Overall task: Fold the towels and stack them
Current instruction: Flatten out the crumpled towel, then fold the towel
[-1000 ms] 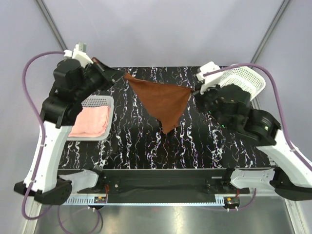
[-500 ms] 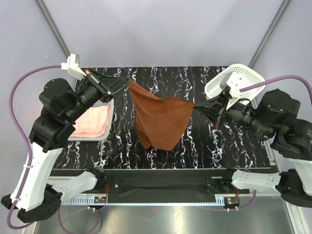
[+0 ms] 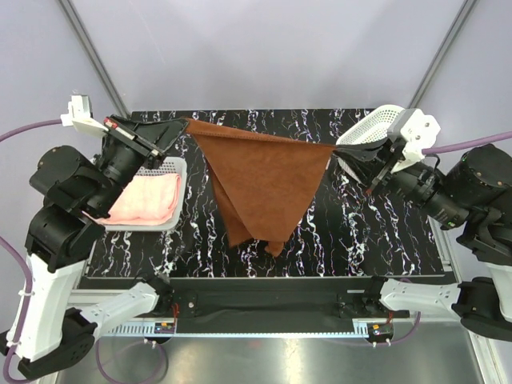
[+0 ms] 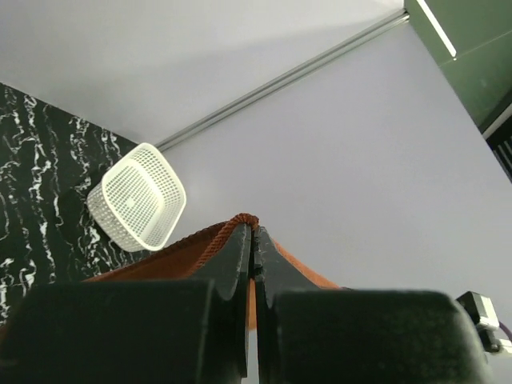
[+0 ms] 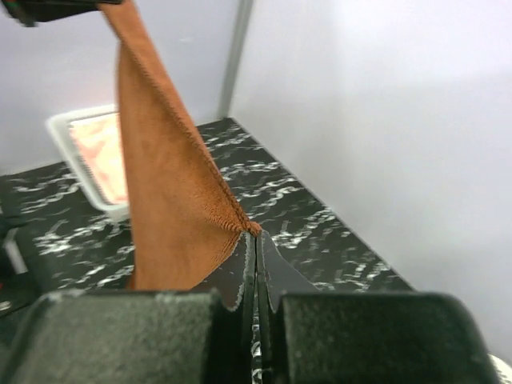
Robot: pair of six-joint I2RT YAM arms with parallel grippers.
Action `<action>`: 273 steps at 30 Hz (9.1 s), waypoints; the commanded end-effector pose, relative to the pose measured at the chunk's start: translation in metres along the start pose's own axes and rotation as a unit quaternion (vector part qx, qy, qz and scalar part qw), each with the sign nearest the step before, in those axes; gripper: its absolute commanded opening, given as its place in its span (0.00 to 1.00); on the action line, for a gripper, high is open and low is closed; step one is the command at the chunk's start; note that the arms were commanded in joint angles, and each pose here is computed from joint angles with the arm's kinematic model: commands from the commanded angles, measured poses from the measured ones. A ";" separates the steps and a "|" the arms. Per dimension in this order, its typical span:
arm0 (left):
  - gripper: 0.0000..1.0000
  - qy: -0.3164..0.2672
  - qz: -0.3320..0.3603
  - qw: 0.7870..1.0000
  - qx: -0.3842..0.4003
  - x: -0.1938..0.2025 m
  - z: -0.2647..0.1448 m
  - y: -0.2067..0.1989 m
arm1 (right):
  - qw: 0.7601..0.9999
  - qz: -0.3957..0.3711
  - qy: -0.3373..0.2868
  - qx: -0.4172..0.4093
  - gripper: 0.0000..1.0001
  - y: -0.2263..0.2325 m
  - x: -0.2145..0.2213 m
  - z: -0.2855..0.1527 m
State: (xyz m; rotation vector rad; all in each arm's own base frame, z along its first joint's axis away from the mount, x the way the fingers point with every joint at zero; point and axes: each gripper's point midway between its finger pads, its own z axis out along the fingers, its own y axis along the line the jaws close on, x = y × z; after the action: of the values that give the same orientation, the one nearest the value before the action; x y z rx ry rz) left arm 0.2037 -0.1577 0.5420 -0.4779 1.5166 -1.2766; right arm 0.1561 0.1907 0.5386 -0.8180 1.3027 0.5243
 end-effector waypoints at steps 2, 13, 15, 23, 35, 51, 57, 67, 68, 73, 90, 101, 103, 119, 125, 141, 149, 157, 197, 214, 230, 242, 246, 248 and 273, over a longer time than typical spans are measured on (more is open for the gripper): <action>0.00 -0.043 -0.035 0.998 0.014 -0.018 0.000 -0.013 | 0.994 -0.069 0.025 0.076 0.00 -0.033 0.002 -0.002; 0.00 -0.040 -0.065 0.997 0.032 -0.012 -0.010 -0.009 | 0.999 -0.031 -0.012 -0.003 0.00 -0.005 -0.013 -0.011; 0.00 -0.049 -0.061 0.996 0.031 -0.015 -0.013 -0.008 | 0.999 -0.028 -0.027 0.002 0.00 -0.006 -0.017 -0.009; 0.00 -0.086 -0.040 0.988 0.122 -0.038 -0.013 -0.054 | 0.981 -0.061 -0.139 0.120 0.00 -0.048 -0.060 -0.015; 0.00 -0.118 0.010 0.990 0.079 -0.051 0.003 -0.047 | 0.964 -0.117 -0.082 0.226 0.00 -0.087 -0.058 -0.006; 0.00 -0.084 -0.074 0.993 0.042 -0.026 -0.021 -0.006 | 0.998 -0.019 -0.036 0.049 0.00 -0.020 -0.008 -0.021; 0.00 -0.102 -0.056 0.993 0.021 -0.033 -0.033 0.004 | 0.990 -0.029 -0.080 0.111 0.00 -0.045 -0.028 -0.035; 0.00 -0.164 0.069 0.980 -0.086 -0.059 0.036 0.037 | 0.932 -0.152 0.008 0.330 0.00 -0.116 0.005 0.045; 0.00 -0.159 0.078 0.980 -0.086 -0.057 0.049 0.041 | 0.940 -0.137 0.000 0.311 0.00 -0.117 0.007 0.061; 0.00 -0.162 0.084 0.977 -0.109 -0.083 0.108 0.086 | 0.950 -0.095 0.068 0.290 0.00 -0.179 0.064 0.125; 0.00 0.005 0.041 0.990 -0.135 -0.030 0.302 0.343 | 0.951 0.073 0.200 0.225 0.00 -0.255 0.343 0.262; 0.00 0.058 0.048 0.982 -0.171 -0.013 0.331 0.409 | 0.940 0.110 0.245 0.212 0.00 -0.270 0.422 0.288; 0.00 0.070 0.042 0.979 -0.185 -0.014 0.327 0.409 | 0.937 0.108 0.255 0.213 0.00 -0.268 0.422 0.282; 0.00 0.130 0.091 0.969 -0.191 0.011 0.275 0.405 | 0.924 0.152 0.303 0.177 0.00 -0.228 0.430 0.248; 0.00 0.179 0.073 0.955 -0.226 0.028 0.252 0.401 | 0.907 0.178 0.342 0.168 0.00 -0.212 0.423 0.226; 0.00 0.267 0.081 0.894 -0.350 0.105 0.124 0.427 | 0.866 0.234 0.435 0.084 0.00 -0.087 0.443 0.144; 0.04 0.294 0.104 0.853 -0.418 0.130 0.070 0.465 | 0.841 0.265 0.468 0.059 0.05 -0.035 0.467 0.121; 0.33 0.320 0.133 0.832 -0.433 0.152 0.040 0.467 | 0.801 0.337 0.485 0.100 0.40 -0.006 0.468 0.092; 0.44 0.366 0.145 0.863 -0.316 0.208 0.020 0.415 | 0.792 0.456 0.392 0.108 0.73 0.046 0.522 0.069; 0.44 0.354 0.165 0.861 -0.325 0.192 0.032 0.408 | 0.785 0.536 0.295 -0.102 0.76 0.087 0.401 0.084; 0.44 0.359 0.159 0.853 -0.343 0.200 0.020 0.425 | 0.768 0.498 0.392 0.097 0.54 0.048 0.449 0.062; 0.45 0.373 0.130 0.843 -0.366 0.226 -0.002 0.456 | 0.689 0.542 0.447 0.178 0.47 0.063 0.496 0.050; 0.45 0.376 0.131 0.840 -0.368 0.228 -0.003 0.458 | 0.666 0.575 0.432 0.194 0.50 0.071 0.499 0.051; 0.45 0.371 0.140 0.838 -0.374 0.228 -0.006 0.460 | 0.657 0.586 0.429 0.205 0.50 0.073 0.505 0.050; 0.48 0.310 0.188 0.877 -0.315 0.187 0.012 0.385 | 0.633 0.630 0.397 0.211 0.38 0.080 0.504 0.054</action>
State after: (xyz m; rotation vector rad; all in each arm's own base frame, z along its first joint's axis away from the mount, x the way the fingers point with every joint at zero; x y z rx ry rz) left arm 0.2550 -0.1816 0.1044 -0.1625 2.5106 -0.6290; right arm 0.2393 0.2263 0.0280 0.5045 2.6916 0.8739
